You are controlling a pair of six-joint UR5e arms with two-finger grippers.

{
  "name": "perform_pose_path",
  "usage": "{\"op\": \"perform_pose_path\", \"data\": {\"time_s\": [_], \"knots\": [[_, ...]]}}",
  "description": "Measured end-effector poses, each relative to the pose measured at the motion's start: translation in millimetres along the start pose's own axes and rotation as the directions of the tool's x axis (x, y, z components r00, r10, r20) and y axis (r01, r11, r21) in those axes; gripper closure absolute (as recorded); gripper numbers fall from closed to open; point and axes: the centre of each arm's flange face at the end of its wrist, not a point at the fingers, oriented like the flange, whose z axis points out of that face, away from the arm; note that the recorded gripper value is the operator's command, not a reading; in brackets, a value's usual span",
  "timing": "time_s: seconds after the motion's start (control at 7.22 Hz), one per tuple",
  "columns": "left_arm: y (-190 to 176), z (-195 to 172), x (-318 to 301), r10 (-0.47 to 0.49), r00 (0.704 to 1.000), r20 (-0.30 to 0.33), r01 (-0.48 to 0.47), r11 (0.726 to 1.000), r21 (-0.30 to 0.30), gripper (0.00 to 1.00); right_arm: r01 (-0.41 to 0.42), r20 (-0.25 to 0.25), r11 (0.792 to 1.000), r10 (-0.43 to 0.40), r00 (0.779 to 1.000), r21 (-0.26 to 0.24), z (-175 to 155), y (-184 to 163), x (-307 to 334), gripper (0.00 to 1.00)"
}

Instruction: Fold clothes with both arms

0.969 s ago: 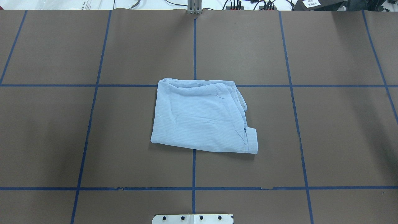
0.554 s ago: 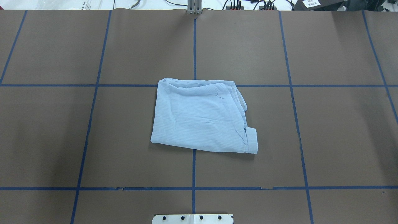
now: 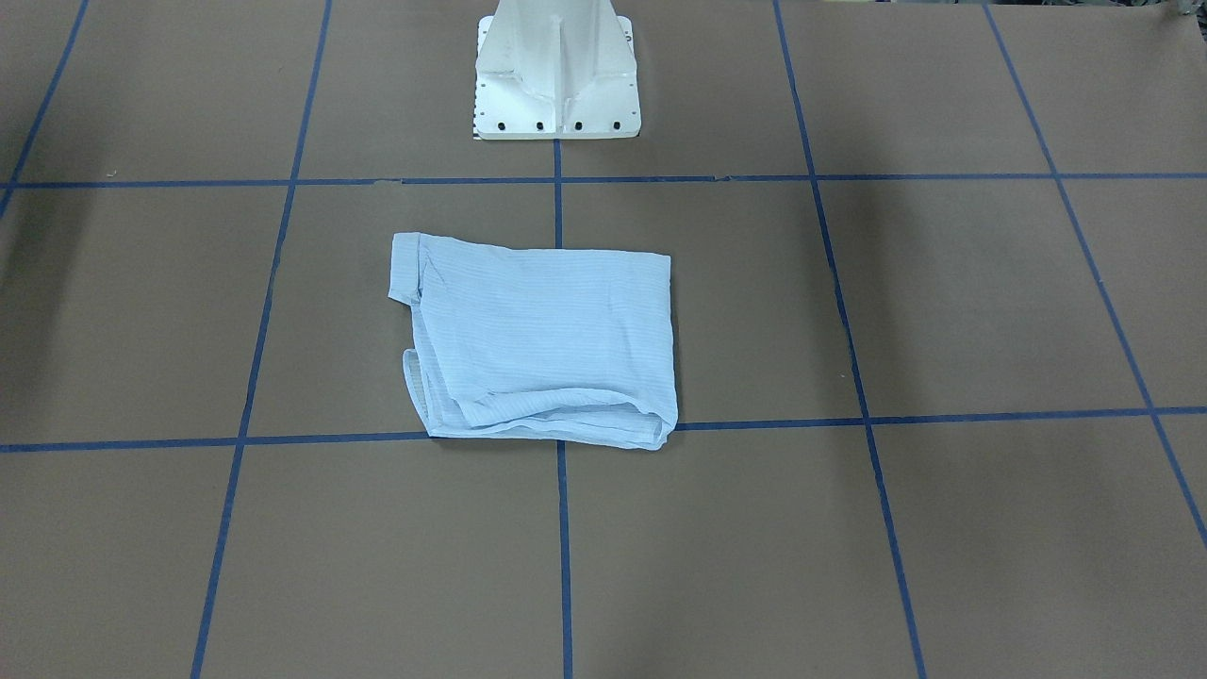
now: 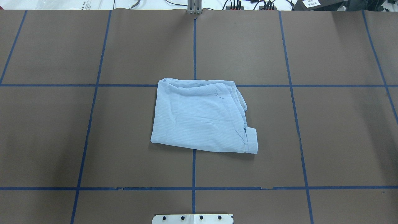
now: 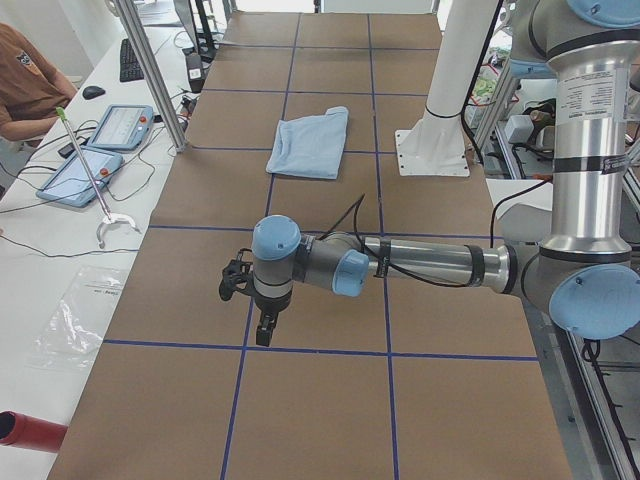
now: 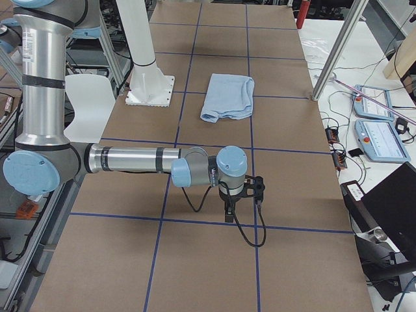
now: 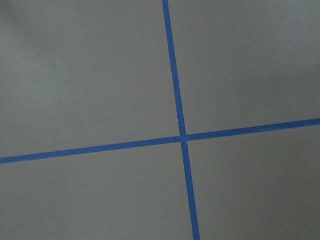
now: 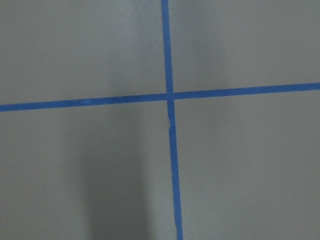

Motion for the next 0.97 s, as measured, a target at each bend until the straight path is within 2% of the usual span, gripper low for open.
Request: {"op": "perform_pose_path", "data": {"time_s": [0.28,0.55,0.97], "knots": [[8.6,6.8,-5.5,0.069,0.998,-0.012,-0.069,0.996,-0.063,0.0,-0.018,0.044,1.0,0.018,0.999,0.0,-4.4,3.7,1.3,0.0],[11.2,7.4,-7.7,0.078,0.997,-0.019,-0.08,0.994,-0.071,0.0,-0.033,0.057,0.999,0.032,0.998,0.014,-11.8,6.7,7.5,0.0],[10.7,3.2,-6.1,0.082,0.996,-0.019,-0.083,0.995,-0.064,0.0,-0.049,0.048,0.999,0.048,0.998,0.018,-13.3,22.7,17.3,0.0]]}}
